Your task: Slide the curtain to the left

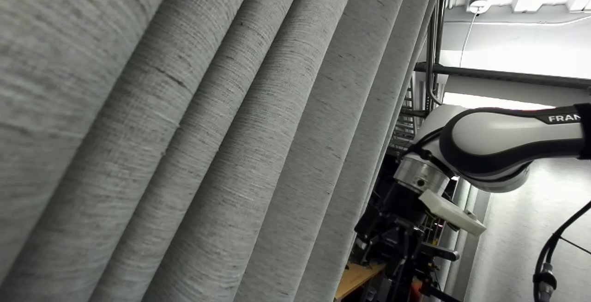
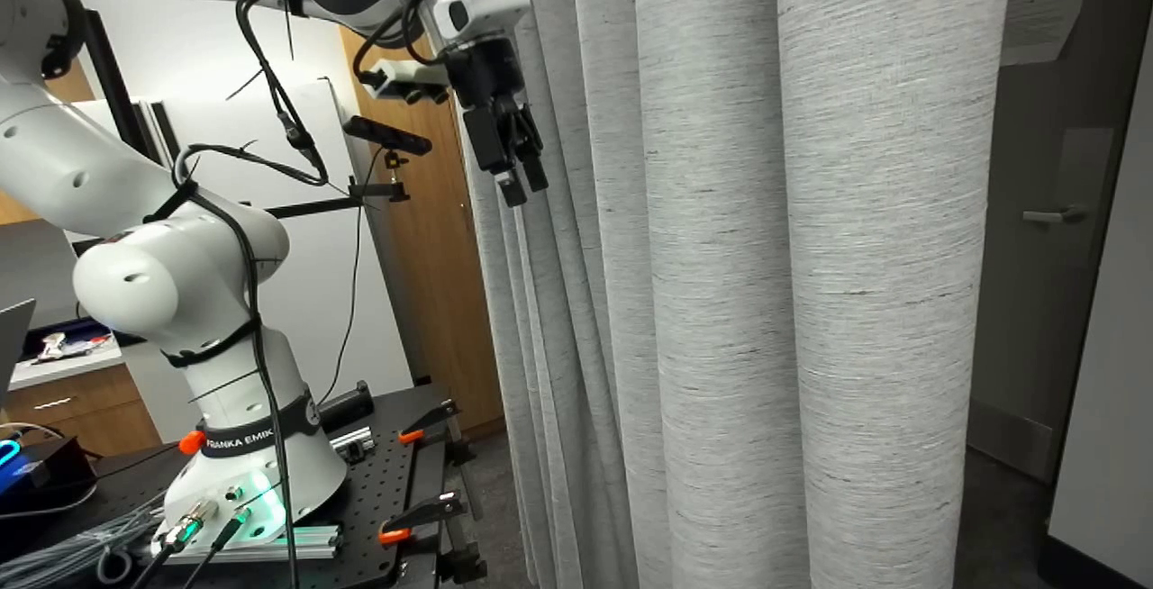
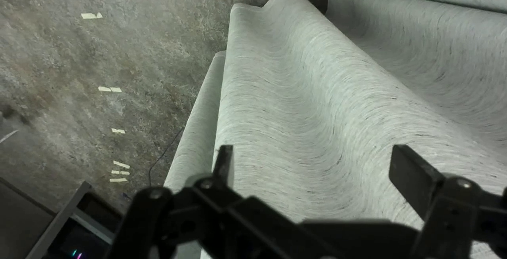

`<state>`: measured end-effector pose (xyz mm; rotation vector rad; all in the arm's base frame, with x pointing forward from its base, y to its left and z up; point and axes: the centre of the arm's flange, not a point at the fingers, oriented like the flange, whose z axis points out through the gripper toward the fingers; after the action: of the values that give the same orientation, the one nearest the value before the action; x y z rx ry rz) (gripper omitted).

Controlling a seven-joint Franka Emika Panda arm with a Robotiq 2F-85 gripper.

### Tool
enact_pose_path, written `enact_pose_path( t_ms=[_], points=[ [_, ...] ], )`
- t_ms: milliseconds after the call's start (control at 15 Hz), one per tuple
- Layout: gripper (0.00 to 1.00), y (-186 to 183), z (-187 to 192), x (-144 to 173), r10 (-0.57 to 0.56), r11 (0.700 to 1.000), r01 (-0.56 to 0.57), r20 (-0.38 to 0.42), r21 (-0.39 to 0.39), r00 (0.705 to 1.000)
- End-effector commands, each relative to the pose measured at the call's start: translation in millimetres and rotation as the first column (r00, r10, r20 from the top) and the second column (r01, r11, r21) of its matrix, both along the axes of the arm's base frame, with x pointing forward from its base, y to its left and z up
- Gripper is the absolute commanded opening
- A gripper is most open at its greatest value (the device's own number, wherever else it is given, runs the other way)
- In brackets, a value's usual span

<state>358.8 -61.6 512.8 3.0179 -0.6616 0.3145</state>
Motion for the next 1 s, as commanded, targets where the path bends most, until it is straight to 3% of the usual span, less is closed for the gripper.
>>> enact_pose_path(
  t_ms=[0,133,600,733,933],
  points=[
    [1.0,-1,1,2,0.004,1.0,-0.004,0.001,0.006,1.0],
    [1.0,-13,2,0,-0.02,1.0,0.02,0.001,0.0,1.0],
    [1.0,-66,13,-37,-0.086,0.992,0.073,-0.124,-0.104,0.989],
    [1.0,-78,26,-38,-0.105,0.987,0.092,-0.097,-0.129,0.99],
    [1.0,-91,57,-30,-0.135,0.978,0.134,0.002,-0.161,0.991]
  ],
)
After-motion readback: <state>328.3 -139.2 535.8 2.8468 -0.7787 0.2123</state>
